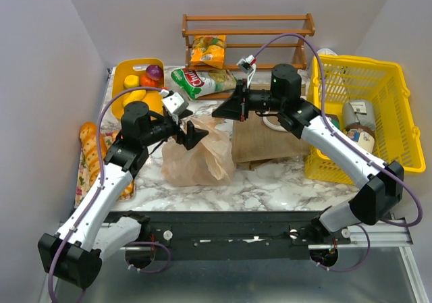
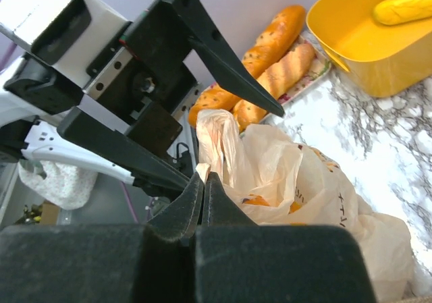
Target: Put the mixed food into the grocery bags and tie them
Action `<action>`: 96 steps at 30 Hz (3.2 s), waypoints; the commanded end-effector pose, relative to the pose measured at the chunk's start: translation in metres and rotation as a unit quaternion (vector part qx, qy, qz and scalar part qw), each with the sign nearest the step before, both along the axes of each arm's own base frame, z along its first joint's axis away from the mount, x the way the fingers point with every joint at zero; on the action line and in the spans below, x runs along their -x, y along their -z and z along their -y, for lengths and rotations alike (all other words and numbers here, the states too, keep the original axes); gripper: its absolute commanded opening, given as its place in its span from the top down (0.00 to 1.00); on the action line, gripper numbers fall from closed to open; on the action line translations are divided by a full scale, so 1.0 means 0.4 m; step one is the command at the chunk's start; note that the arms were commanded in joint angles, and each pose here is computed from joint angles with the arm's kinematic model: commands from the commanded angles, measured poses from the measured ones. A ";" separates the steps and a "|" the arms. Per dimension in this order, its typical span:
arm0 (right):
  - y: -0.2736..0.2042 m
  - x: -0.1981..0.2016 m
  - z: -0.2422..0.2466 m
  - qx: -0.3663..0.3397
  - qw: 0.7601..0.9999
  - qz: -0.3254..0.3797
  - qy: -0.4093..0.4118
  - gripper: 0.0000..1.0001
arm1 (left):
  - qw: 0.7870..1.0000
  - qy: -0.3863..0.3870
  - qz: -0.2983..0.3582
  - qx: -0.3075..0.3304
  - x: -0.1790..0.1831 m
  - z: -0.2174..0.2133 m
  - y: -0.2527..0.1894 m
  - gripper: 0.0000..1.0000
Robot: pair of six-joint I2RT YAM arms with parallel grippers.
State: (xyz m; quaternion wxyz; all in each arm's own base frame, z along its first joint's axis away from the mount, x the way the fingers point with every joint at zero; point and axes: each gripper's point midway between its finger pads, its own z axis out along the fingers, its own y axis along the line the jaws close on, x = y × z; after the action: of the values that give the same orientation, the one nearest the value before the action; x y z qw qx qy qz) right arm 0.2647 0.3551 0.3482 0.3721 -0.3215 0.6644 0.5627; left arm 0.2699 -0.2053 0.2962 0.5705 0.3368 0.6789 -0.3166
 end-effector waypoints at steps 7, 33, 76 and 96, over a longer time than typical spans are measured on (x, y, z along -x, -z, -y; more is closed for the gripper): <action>-0.076 0.022 -0.003 -0.028 0.997 -0.003 -0.075 0.99 | 0.994 0.096 0.051 0.032 0.002 0.067 -0.097 0.01; -0.040 -0.042 0.014 0.029 0.999 0.025 -0.003 0.59 | 0.986 0.141 -0.030 0.079 0.001 0.118 -0.041 1.00; 0.239 -0.027 -0.087 0.164 0.926 0.286 0.182 0.03 | 0.989 0.007 -0.125 0.081 -0.096 0.055 0.000 1.00; 0.222 -0.068 -0.046 0.195 0.909 0.280 0.240 0.99 | 0.989 0.071 -0.115 0.063 -0.057 0.066 -0.008 0.46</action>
State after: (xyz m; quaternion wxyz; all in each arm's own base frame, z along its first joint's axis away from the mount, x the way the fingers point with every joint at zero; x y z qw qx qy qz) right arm 0.2905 0.3751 0.2314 0.5781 -0.3783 0.6947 0.2002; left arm 0.3032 -0.2310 0.2830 0.4830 0.2708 0.7149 -0.4269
